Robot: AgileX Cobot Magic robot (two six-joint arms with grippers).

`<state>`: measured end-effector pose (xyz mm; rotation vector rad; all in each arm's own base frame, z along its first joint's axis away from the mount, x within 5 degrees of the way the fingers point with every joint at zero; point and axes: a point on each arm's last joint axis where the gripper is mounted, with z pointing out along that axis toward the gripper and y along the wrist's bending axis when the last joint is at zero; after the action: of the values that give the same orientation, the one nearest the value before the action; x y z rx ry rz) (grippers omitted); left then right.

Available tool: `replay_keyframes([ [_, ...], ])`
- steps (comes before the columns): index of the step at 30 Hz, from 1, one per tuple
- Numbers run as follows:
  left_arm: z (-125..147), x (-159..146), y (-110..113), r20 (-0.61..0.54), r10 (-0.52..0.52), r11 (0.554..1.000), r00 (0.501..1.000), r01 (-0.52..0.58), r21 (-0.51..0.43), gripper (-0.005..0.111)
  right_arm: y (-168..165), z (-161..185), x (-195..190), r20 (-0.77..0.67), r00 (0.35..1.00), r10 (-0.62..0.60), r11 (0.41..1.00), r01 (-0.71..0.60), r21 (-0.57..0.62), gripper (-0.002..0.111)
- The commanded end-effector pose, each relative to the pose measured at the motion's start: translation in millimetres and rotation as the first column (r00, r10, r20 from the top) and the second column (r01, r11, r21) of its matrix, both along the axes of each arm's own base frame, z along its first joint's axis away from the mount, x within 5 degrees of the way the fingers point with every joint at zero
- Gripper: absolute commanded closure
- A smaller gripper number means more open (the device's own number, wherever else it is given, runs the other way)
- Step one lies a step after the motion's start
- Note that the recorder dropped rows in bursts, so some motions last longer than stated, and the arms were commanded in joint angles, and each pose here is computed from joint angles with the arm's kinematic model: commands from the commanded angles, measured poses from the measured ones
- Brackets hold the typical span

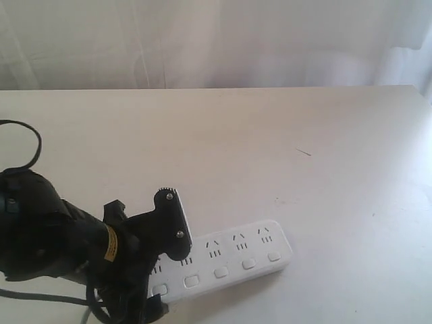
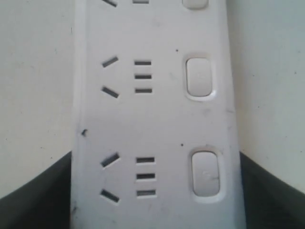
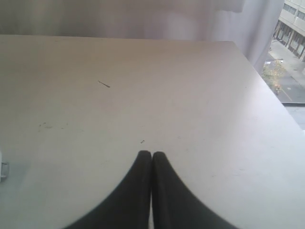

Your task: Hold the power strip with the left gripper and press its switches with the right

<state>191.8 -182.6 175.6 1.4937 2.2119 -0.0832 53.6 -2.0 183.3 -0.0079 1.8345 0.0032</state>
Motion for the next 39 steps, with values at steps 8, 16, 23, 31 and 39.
replay_keyframes([
  [8, 12, -3, 2, 0.03, 0.011, 0.999, 0.999, -0.01, -0.043, 0.107, 9, 39, 1, 0.437, 0.89, 0.127, 0.986, -0.065, -0.154, 0.108],
  [16, 6, -5, 3, 0.103, -0.016, 0.995, 0.995, 0.026, -0.095, 0.107, 21, 83, -24, 0.842, 0.516, 0.155, 0.943, -0.331, 0.03, 0.108],
  [23, 1, -8, 6, 0.093, -0.023, 0.996, 0.995, 0.03, -0.081, 0.107, 24, 96, -40, 0.933, 0.321, 0.161, 0.905, -0.425, -0.01, 0.108],
  [31, 2, -8, 6, 0.116, -0.061, 0.995, 0.991, 0.069, -0.067, 0.107, 26, 95, -40, 0.923, 0.368, 0.112, 0.732, -0.659, 0.174, 0.108],
  [39, 2, -7, 5, 0.143, -0.107, 0.992, 0.984, 0.115, -0.051, 0.107, 28, 80, -24, 0.797, 0.586, 0.145, 0.748, -0.592, 0.299, 0.108],
])
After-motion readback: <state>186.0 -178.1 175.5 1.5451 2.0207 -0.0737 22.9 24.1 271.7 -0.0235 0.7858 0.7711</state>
